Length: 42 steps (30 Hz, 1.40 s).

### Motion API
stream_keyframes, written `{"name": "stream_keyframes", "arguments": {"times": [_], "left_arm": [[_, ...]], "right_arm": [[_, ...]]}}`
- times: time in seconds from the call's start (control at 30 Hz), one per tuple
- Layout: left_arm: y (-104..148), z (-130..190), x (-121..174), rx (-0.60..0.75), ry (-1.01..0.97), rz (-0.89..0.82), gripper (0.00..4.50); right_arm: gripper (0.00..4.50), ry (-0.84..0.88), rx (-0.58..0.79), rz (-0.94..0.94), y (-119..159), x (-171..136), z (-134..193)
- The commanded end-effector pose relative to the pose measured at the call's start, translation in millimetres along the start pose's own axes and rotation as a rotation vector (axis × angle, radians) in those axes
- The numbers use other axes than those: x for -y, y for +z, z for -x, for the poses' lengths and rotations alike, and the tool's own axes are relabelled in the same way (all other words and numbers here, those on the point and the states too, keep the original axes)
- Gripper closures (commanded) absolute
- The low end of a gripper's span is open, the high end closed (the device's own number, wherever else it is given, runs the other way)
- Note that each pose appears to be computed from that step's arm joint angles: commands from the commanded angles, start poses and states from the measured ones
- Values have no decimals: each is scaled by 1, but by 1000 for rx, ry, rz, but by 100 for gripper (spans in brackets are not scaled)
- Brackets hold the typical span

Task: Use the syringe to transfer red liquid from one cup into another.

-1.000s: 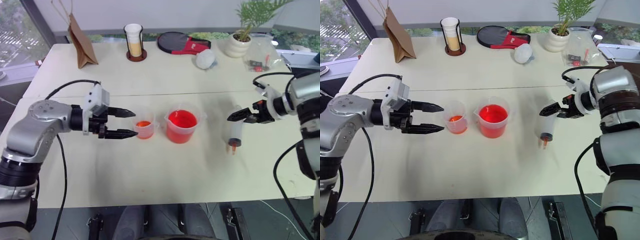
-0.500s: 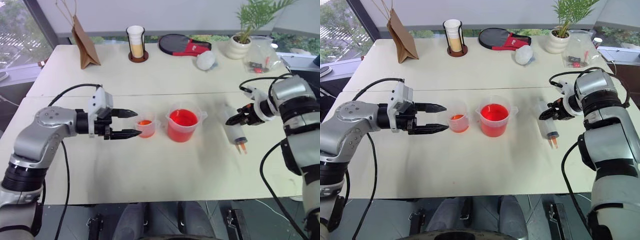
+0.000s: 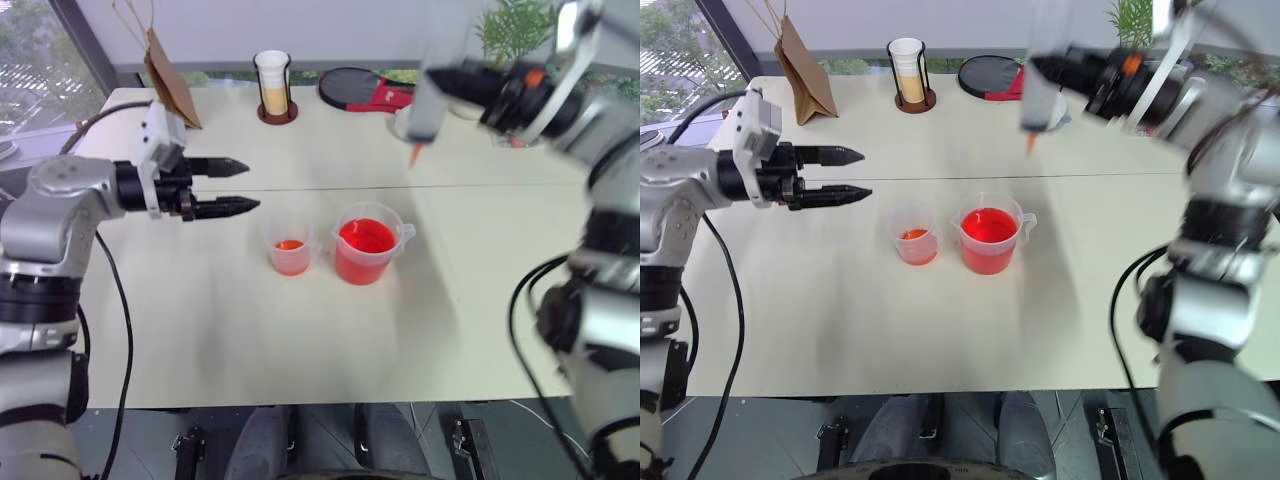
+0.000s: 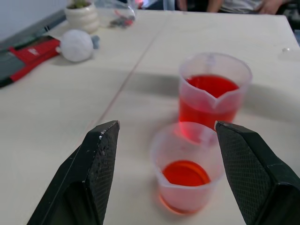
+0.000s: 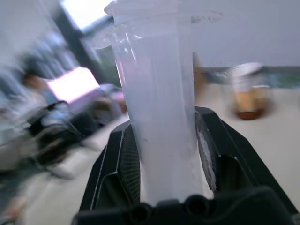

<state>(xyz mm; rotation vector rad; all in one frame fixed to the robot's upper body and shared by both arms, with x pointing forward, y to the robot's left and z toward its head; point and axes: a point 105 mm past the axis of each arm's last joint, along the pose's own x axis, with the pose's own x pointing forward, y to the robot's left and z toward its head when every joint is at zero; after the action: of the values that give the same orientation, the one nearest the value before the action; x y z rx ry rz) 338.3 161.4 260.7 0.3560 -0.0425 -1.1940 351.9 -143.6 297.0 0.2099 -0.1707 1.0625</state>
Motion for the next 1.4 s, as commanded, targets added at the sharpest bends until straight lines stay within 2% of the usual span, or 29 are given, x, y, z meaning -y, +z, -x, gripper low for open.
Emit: {"name": "stream_keyframes", "arguments": {"times": [0.03, 0.13, 0.33, 0.5, 0.6, 0.93, 1.17, 1.27, 1.4], "left_arm": [[14, -5, -4, 17, -28, -65, 115], [21, -11, -3, 30, -66, -85, 115], [58, -29, -5, 147, -123, -128, 115], [92, -58, -2, 245, -175, -222, 115], [97, -70, -1, 263, -197, -257, 115], [92, -108, -15, 264, -160, -362, 115], [94, -127, -15, 295, -169, -348, 115], [92, -135, -13, 304, -174, -346, 198], [94, -138, -11, 331, -184, -336, 391]], "right_arm": [[316, 32, 12, 170, -12, -31, 2], [316, 2, -14, 176, -36, -34, 2], [316, -54, -30, 198, -49, -28, 2], [316, -69, -52, 242, -61, -26, -1], [316, -65, -57, 244, -67, -26, -2], [316, -50, -51, 235, -76, -36, -5], [316, -27, -53, 221, -79, -43, -7], [316, -24, -52, 220, -80, -45, -9], [316, -28, -57, 217, -83, -47, -9]]}}
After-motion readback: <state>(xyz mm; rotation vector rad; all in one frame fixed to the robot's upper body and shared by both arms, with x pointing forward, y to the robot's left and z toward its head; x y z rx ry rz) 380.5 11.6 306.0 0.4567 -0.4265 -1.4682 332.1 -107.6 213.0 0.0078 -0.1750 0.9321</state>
